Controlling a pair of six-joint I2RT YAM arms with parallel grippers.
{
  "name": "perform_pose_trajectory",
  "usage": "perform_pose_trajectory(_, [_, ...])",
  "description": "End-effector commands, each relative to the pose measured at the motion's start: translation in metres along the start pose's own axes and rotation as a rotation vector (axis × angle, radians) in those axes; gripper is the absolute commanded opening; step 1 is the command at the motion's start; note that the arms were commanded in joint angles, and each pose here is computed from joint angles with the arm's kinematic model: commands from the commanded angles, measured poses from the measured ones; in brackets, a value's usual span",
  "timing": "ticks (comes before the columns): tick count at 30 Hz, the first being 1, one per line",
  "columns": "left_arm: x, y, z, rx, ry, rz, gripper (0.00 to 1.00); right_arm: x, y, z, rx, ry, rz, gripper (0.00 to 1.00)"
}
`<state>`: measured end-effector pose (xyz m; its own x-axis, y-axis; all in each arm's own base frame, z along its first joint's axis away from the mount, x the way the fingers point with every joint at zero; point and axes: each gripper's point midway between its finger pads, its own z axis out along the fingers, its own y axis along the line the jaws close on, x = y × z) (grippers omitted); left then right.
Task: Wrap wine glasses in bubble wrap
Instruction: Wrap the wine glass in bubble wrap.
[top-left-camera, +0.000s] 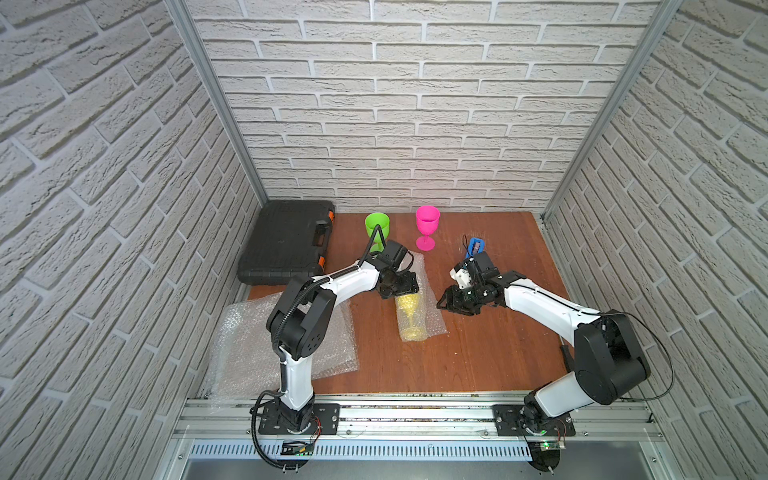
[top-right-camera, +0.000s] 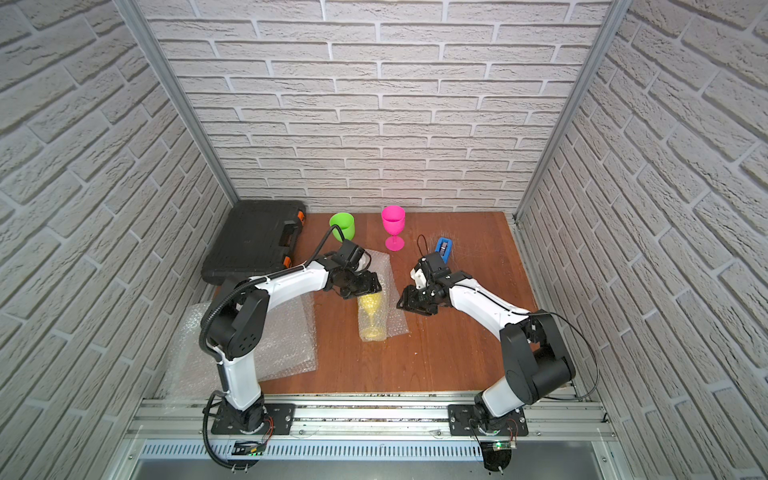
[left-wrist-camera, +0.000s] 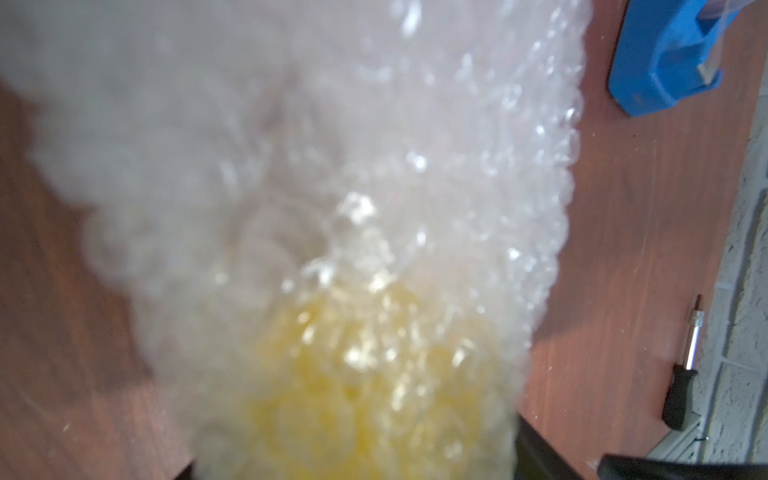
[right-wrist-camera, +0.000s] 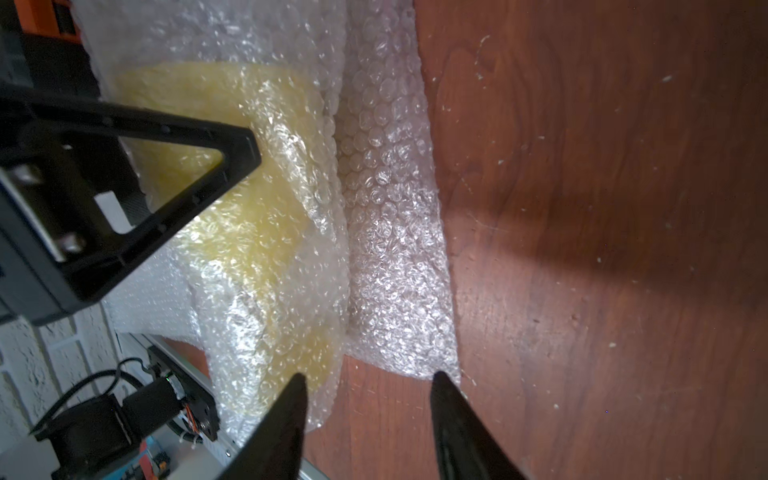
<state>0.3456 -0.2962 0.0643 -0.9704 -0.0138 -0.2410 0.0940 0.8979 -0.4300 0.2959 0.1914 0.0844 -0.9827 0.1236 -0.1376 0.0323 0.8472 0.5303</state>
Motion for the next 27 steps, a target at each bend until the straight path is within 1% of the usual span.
perform_pose_trajectory(1, [0.044,0.04,0.005,-0.157,0.196,0.051,0.75,-0.008,0.013,0.007,-0.076,0.001,-0.068,0.7])
perform_pose_trajectory(2, [0.047,0.041,0.003,-0.168,0.209,0.062,0.75,-0.01,0.015,0.01,-0.093,-0.001,-0.072,0.76])
perform_pose_trajectory(3, [0.048,0.042,0.001,-0.177,0.219,0.069,0.75,-0.011,0.016,0.014,-0.105,0.003,-0.076,0.8])
perform_pose_trajectory(6, [0.052,0.043,-0.005,-0.198,0.241,0.09,0.75,-0.01,0.017,0.027,-0.147,0.022,-0.071,0.85])
perform_pose_trajectory(13, [0.052,0.043,-0.006,-0.222,0.255,0.095,0.75,0.006,0.01,0.059,-0.216,0.055,-0.006,0.88])
perform_pose_trajectory(18, [0.05,0.043,-0.004,-0.236,0.258,0.091,0.76,0.018,0.021,0.077,-0.285,0.081,0.003,0.89])
perform_pose_trajectory(22, [0.049,0.044,-0.005,-0.247,0.251,0.086,0.77,0.02,0.038,0.077,-0.38,0.063,0.014,0.93])
perform_pose_trajectory(27, [0.048,0.044,-0.004,-0.25,0.248,0.077,0.76,0.025,0.054,0.066,-0.424,0.034,-0.015,0.98])
